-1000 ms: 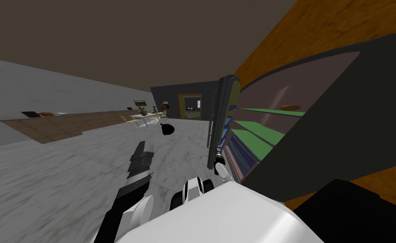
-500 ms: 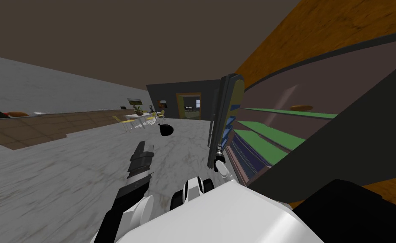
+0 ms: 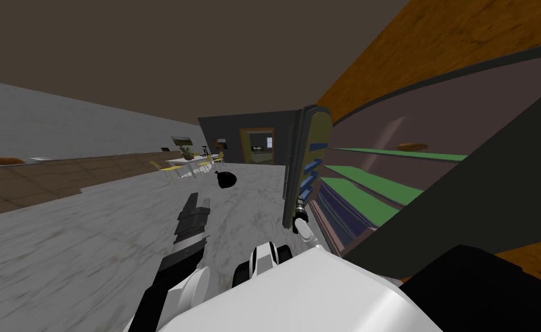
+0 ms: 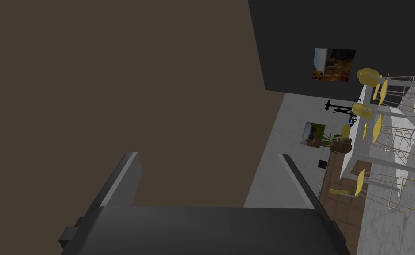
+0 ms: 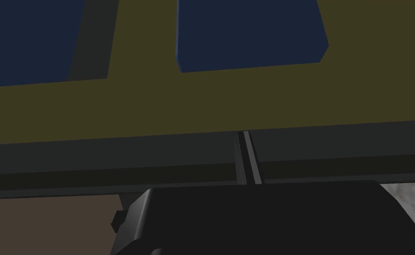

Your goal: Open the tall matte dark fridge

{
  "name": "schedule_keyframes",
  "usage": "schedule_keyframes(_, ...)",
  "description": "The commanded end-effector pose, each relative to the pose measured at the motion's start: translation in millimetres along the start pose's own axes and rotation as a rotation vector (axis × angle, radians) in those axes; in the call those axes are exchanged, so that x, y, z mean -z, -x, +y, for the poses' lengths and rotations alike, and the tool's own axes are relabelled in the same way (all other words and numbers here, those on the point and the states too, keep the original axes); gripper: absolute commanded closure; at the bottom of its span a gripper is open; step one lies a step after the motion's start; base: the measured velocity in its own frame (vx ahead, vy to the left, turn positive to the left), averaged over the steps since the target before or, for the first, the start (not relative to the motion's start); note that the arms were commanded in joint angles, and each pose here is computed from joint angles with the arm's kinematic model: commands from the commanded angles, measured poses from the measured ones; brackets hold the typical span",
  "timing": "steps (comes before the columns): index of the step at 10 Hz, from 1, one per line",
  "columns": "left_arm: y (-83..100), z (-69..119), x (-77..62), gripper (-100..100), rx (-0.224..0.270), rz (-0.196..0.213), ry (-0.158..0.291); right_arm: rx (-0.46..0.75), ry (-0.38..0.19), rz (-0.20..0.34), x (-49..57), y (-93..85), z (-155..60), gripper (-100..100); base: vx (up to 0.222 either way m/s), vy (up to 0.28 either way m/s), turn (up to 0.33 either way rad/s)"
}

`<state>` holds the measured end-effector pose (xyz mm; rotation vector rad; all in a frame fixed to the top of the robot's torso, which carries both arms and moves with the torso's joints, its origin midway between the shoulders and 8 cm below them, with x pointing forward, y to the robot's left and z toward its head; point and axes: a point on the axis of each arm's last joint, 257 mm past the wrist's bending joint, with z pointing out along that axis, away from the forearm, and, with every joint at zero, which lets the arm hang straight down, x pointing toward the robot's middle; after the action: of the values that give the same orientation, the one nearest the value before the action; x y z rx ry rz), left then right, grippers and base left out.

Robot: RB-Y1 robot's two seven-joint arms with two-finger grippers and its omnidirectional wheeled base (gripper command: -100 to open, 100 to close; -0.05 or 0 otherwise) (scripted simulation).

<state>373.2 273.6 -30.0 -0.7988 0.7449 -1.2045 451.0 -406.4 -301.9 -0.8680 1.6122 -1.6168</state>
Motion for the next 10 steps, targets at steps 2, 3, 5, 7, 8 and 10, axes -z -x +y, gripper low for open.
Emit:
schedule_keyframes(2,0.0,0.0,0.1,0,0.0,0.0,0.0,0.005,-0.002,0.06,-6.2,-17.4,-2.5,100,0.279,0.169,-0.054)
schedule_keyframes(3,0.0,-0.1,0.1,0,0.0,0.0,0.0,0.006,-0.001,0.075,-7.3,-21.8,-3.0,100,0.211,0.169,-0.053)
schedule_keyframes(5,0.0,-0.1,0.0,0,0.0,0.0,0.0,0.008,0.0,0.106,-9.4,-30.8,-3.8,100,0.193,0.147,-0.063)
schedule_keyframes(7,0.0,-0.1,0.0,0,0.0,0.0,0.0,0.009,0.002,0.136,-11.1,-39.7,-4.4,100,0.204,0.161,-0.058)
schedule_keyframes(8,0.0,-0.1,0.0,0,0.0,0.0,0.0,0.008,0.001,0.126,-10.7,-36.8,-4.5,100,0.089,0.079,-0.013)
schedule_keyframes(10,0.0,-0.1,0.0,0,0.0,0.0,0.0,0.031,-0.024,0.169,-15.4,-56.5,-13.6,-100,0.164,0.072,-0.044)
